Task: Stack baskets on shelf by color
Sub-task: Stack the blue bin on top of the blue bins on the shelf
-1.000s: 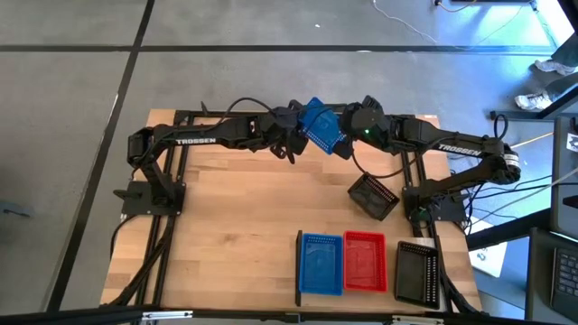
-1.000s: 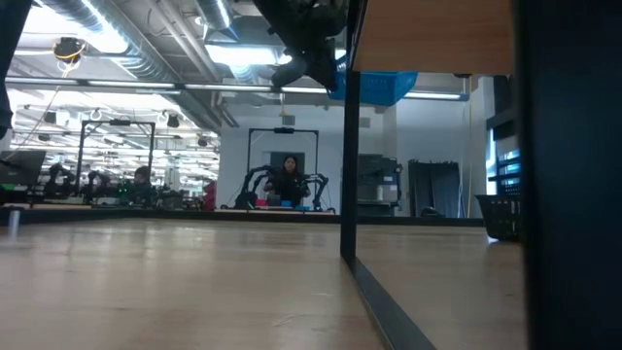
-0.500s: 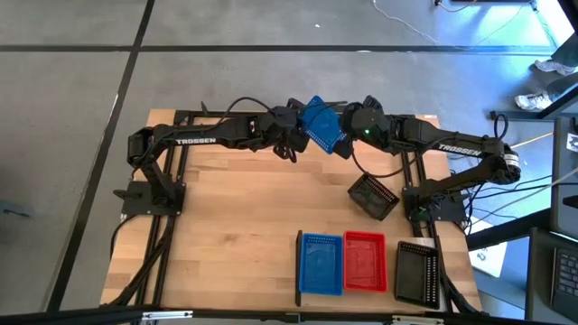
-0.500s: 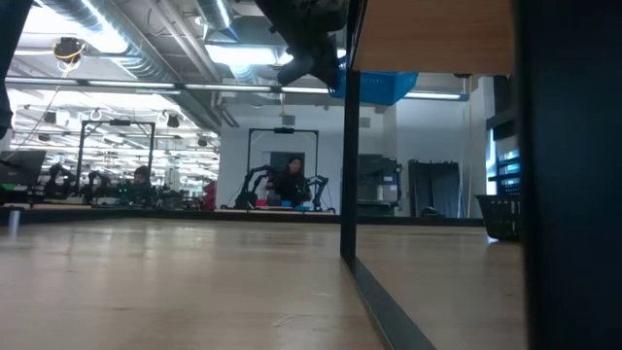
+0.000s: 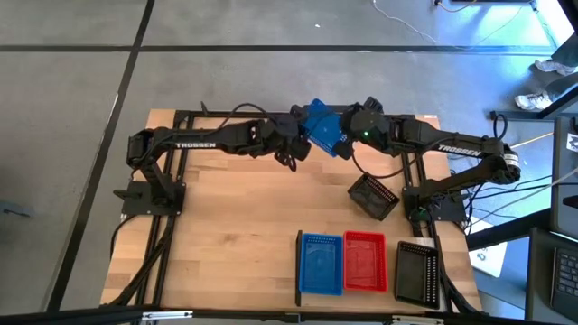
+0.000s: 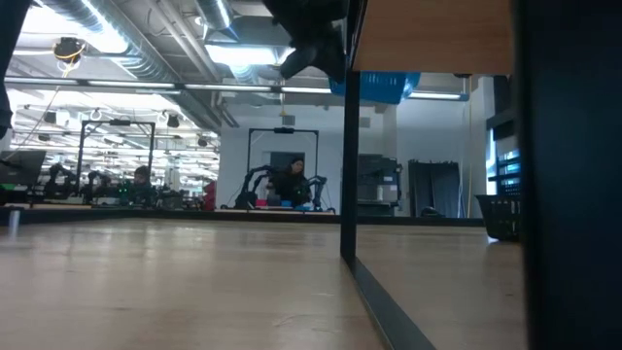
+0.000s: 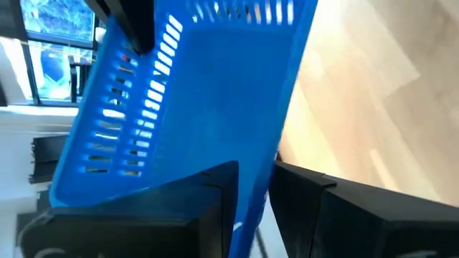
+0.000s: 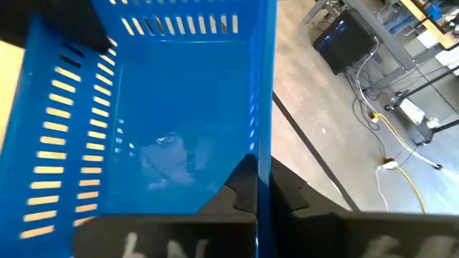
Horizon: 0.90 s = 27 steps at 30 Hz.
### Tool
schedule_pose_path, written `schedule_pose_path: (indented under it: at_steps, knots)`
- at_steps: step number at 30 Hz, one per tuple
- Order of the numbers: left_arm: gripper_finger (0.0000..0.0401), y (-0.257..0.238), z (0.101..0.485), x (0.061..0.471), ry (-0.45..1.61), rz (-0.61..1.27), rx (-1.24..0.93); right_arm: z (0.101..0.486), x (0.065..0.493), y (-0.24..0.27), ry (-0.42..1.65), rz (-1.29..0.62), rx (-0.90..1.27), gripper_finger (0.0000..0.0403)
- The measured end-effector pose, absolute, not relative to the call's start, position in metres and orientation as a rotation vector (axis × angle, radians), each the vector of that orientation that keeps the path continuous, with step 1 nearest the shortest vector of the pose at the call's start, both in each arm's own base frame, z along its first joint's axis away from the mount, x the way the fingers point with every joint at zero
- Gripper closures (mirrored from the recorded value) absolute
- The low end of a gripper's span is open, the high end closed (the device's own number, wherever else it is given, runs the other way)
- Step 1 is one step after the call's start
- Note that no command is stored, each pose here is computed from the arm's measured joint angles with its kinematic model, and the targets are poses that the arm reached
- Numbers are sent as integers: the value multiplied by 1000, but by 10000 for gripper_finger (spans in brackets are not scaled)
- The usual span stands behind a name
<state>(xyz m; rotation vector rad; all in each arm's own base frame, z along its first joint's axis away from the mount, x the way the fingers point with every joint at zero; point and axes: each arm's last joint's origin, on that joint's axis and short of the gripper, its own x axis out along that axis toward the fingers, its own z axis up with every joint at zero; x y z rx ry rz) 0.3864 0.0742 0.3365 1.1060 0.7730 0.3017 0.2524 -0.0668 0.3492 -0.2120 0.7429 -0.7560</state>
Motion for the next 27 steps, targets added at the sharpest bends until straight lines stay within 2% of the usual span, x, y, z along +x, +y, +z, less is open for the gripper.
schedule_pose_path:
  at_steps: [17, 27]
  knots:
    - [329, 50, 336, 389, 691, 319, 867, 350, 251, -69, 765, -839, -289, 403]
    - [329, 21, 376, 360, 572, 601, 659, 375, 241, -67, 696, -920, -91, 403]
